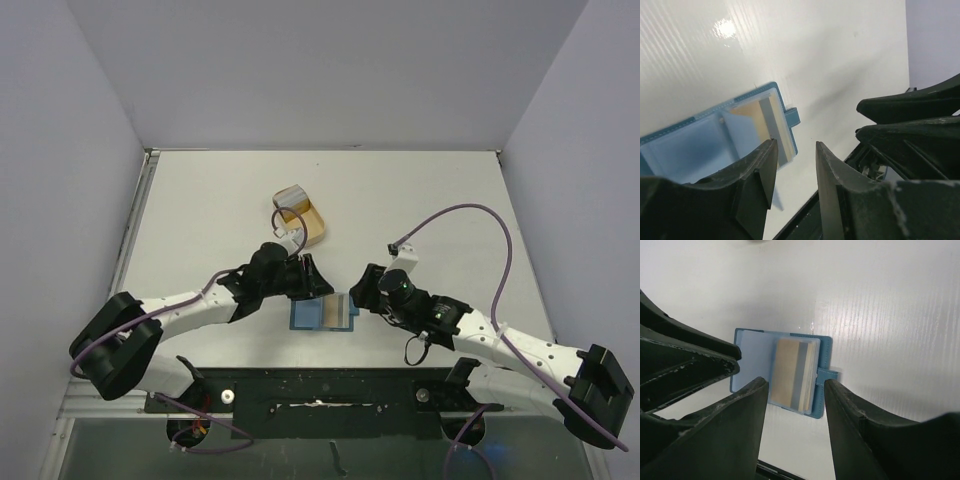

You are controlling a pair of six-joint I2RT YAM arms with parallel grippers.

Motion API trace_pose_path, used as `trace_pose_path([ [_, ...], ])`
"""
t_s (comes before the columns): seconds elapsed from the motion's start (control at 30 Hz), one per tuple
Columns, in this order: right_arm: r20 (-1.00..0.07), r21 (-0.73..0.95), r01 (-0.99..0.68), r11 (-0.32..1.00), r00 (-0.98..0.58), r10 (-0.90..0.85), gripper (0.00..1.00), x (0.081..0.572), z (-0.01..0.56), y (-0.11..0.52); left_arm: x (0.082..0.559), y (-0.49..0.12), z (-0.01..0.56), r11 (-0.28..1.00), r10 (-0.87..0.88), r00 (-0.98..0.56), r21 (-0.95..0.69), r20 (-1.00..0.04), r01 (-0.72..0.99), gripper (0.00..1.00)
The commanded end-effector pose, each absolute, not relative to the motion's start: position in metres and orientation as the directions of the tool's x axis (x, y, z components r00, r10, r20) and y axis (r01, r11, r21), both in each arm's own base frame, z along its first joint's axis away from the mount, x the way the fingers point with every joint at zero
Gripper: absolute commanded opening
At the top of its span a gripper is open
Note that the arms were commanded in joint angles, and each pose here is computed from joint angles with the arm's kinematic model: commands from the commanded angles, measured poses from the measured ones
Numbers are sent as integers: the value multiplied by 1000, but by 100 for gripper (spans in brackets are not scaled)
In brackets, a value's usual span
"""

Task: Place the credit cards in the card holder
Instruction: Insert the credit card into the card holder, then pick up the credit card from the storage box.

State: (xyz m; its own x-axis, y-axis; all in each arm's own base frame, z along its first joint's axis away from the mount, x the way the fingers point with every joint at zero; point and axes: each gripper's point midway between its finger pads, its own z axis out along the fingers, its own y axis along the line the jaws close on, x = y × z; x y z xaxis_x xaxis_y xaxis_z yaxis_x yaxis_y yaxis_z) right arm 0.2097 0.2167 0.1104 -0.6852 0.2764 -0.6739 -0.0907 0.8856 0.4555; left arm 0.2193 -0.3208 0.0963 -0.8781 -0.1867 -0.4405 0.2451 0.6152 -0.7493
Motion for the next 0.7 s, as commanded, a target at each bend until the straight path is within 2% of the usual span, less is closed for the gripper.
trace_pose_path([
  [0.0, -693, 480, -123, 869, -661, 289, 49, 212, 120, 222, 237, -314, 133, 659, -197, -804, -683, -561, 315, 35],
  [0.3, -681, 491, -141, 859, -678, 278, 50, 207, 112, 225, 248, -295, 134, 761, -150, -772, -570, -618, 309, 34],
  [0.53, -683, 495, -159, 854, -679, 269, 50, 205, 113, 226, 291, -263, 158, 891, 42, -670, -275, -741, 360, 38],
  [0.67, -696, 483, -171, 859, -671, 257, 50, 206, 116, 225, 327, -248, 179, 921, 159, -593, -97, -789, 377, 47],
])
